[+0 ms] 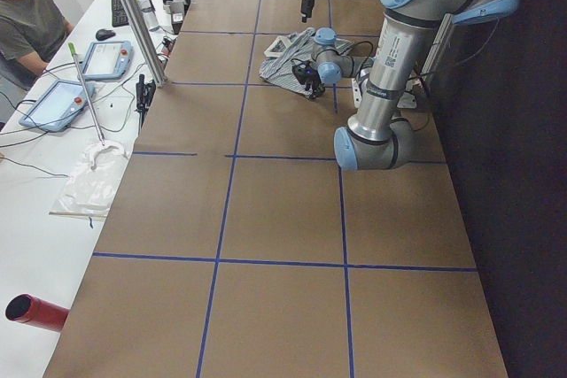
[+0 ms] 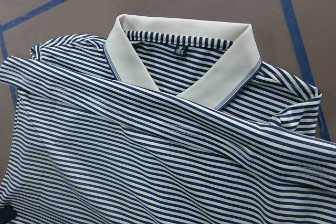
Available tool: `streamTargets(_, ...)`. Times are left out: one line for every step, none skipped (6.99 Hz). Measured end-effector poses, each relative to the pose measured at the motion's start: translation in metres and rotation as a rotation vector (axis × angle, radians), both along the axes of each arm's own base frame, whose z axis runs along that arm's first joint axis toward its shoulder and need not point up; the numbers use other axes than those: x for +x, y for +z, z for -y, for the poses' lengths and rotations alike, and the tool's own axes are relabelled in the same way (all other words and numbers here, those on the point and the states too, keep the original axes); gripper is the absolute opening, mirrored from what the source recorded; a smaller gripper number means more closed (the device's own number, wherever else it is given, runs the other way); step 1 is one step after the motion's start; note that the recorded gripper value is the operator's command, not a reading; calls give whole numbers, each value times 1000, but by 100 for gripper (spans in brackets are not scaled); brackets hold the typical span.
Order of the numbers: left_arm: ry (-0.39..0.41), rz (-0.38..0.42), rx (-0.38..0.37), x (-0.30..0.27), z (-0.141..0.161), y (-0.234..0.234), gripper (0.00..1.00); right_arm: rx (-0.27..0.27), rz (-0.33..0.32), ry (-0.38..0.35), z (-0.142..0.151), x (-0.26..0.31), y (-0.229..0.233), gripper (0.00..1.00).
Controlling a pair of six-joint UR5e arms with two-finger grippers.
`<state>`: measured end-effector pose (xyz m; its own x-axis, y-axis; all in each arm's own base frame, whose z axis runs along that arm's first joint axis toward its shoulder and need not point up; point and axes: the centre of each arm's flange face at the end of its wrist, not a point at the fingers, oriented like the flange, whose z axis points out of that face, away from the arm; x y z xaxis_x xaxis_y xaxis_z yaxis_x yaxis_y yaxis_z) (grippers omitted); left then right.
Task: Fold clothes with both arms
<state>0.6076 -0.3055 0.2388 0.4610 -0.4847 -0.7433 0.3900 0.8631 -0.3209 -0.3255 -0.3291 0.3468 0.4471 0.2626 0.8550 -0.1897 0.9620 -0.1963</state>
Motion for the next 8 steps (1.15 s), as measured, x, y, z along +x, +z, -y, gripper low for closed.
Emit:
streamTargets(-1,-5,3,-2,1,-2,0,0,0,0,0,0,0,100)
streamTargets(-3,-13,7,-5,2,-5,0,0,0,0,0,0,0,100)
streamTargets(-11,-18,10,-9,8,-7,0,-1,0,1,0,0,1,100)
streamTargets(-29,-14,13,-16,20,-6,0,-1,0,1,0,0,1,100)
streamTargets(-54,-3,22,-25,39,-1,0,-1,0,2,1,1,1,100)
streamTargets(-80,14,42,-38,66,5,0,-1,2,5,2,3,0,100)
streamTargets(-107,40,71,-53,101,15,0,1,4,10,4,4,-1,100)
streamTargets(-138,67,107,-68,144,32,0,2,5,15,5,6,-2,100)
